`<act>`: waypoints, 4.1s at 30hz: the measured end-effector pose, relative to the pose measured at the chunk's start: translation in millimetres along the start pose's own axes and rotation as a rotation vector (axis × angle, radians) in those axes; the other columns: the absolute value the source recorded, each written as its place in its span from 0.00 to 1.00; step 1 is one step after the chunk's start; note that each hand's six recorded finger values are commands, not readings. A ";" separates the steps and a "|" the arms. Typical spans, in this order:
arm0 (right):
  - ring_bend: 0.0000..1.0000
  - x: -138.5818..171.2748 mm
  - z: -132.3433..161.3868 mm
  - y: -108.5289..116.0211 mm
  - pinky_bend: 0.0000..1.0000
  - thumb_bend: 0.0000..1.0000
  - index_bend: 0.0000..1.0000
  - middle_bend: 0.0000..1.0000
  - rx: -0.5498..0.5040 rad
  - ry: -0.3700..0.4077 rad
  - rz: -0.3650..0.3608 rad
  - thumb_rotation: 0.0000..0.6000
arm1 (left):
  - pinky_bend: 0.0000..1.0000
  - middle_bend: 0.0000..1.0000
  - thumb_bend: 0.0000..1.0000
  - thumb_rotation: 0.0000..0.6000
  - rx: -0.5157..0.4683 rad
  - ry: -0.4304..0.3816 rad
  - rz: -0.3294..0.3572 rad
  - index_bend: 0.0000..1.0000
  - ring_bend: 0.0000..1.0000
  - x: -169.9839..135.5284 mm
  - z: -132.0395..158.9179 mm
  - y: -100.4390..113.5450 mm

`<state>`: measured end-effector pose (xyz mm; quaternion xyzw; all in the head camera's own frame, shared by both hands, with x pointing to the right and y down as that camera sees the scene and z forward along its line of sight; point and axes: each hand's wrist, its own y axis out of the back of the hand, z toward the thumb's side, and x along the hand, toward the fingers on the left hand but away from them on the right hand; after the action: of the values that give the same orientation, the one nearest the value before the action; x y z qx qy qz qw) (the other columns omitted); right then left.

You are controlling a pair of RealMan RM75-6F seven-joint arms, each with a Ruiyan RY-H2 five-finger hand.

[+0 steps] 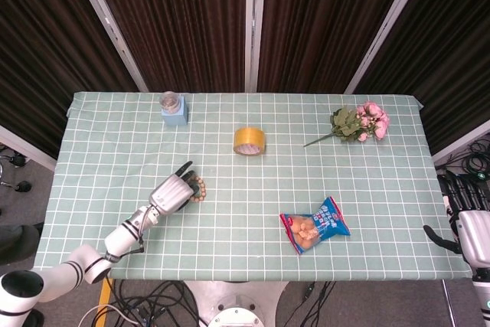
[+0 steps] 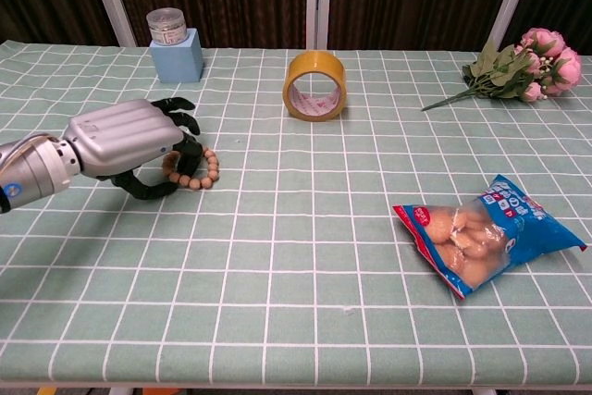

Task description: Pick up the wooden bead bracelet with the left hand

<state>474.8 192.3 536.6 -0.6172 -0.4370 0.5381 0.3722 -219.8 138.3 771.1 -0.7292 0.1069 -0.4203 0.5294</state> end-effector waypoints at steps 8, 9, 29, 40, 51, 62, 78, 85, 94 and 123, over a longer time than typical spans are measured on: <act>0.00 0.9 -1.1 0.9 0.00 0.10 0.00 0.00 -0.008 -0.003 -0.004 1.00 | 0.13 0.57 0.45 1.00 -0.112 0.018 0.031 0.61 0.29 -1.1 -1.5 -0.5; 0.00 1.0 -1.2 1.1 0.00 0.10 0.00 0.00 -0.008 -0.003 -0.005 1.00 | 0.14 0.58 0.46 1.00 -0.150 0.023 0.035 0.61 0.30 -1.4 -1.9 -0.1; 0.00 4.2 2.1 8.1 0.00 0.10 0.00 0.00 -0.024 0.013 -0.034 1.00 | 0.18 0.59 0.47 1.00 -1.881 0.225 -0.008 0.60 0.31 -22.8 -7.7 24.3; 0.00 5.6 1.2 9.3 0.00 0.10 0.00 0.00 -0.030 0.011 -0.040 1.00 | 0.17 0.51 0.47 1.00 -2.419 0.255 -0.146 0.48 0.31 -33.9 9.4 49.7; 0.00 5.6 1.4 14.7 0.00 0.10 0.00 0.00 -0.029 0.022 -0.055 1.00 | 0.06 0.53 0.39 0.66 -2.222 0.184 -0.105 0.48 0.21 -33.4 -4.3 50.9; 0.00 5.3 4.9 15.1 0.00 0.10 0.00 0.00 -0.032 0.035 -0.056 1.00 | 0.04 0.56 0.37 0.85 -2.122 0.232 0.015 0.49 0.17 -34.9 -14.6 45.2; 0.00 5.6 7.9 15.9 0.00 0.10 0.00 0.00 -0.027 0.040 -0.058 1.00 | 0.04 0.63 0.44 1.00 -2.281 0.362 0.024 0.58 0.20 -36.2 -22.1 42.6; 0.00 4.9 9.1 15.7 0.00 0.10 0.00 0.00 -0.022 0.043 -0.056 1.00 | 0.04 0.64 0.47 0.96 -2.226 0.355 0.045 0.59 0.20 -37.5 -22.0 42.6; 0.00 6.6 9.8 16.5 0.00 0.10 0.00 0.00 -0.020 0.044 -0.059 1.00 | 0.04 0.66 0.48 0.84 -2.146 0.314 0.060 0.62 0.22 -37.9 -18.1 49.6; 0.00 11.1 8.4 20.8 0.00 0.09 0.00 0.01 -0.011 0.053 -0.072 1.00 | 0.04 0.69 0.42 0.02 -1.866 0.174 0.142 0.66 0.27 -47.9 -6.5 71.0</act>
<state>469.8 195.6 512.3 -0.6171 -0.4519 0.5055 0.3993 -233.8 133.1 686.6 -0.8166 0.4841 -0.1846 -0.2543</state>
